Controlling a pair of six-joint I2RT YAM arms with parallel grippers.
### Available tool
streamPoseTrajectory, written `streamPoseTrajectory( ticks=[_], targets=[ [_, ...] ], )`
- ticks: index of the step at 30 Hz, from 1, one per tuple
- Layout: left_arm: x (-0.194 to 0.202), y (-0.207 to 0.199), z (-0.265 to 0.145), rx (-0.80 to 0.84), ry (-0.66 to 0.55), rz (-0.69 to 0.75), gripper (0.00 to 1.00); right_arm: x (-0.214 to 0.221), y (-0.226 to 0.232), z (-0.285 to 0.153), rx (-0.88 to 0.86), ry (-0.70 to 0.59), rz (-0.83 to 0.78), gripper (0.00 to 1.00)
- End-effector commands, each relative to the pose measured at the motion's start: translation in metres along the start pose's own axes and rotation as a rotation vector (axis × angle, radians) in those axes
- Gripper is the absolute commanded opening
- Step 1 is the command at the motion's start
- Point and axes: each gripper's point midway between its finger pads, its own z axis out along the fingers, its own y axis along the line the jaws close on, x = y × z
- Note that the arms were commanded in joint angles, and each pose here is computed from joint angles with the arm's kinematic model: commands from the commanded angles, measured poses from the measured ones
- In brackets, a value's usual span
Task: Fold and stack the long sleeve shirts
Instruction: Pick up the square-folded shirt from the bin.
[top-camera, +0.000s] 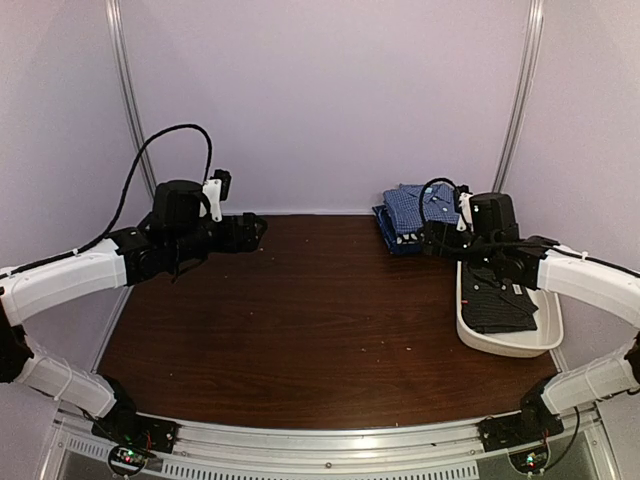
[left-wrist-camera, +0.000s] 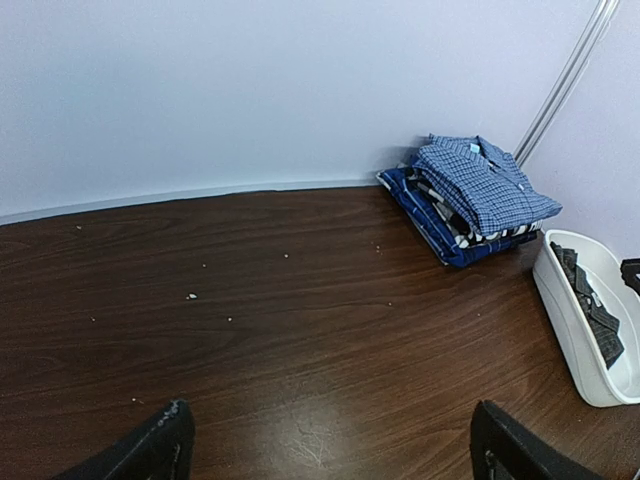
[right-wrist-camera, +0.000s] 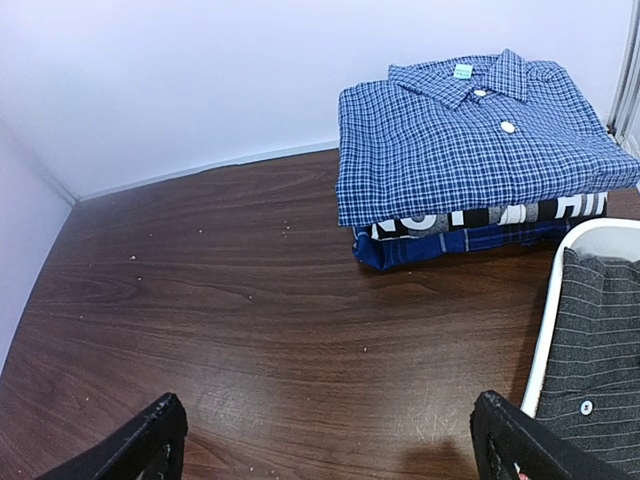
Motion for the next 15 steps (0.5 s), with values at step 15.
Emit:
streamPoseTrajectory(
  ticks=[15],
  targets=[
    [-0.014,-0.003,-0.002,0.002,-0.036,-0.009,0.98,-0.005,-0.037,0.005,0.143,-0.035,0.06,1.0]
  ],
)
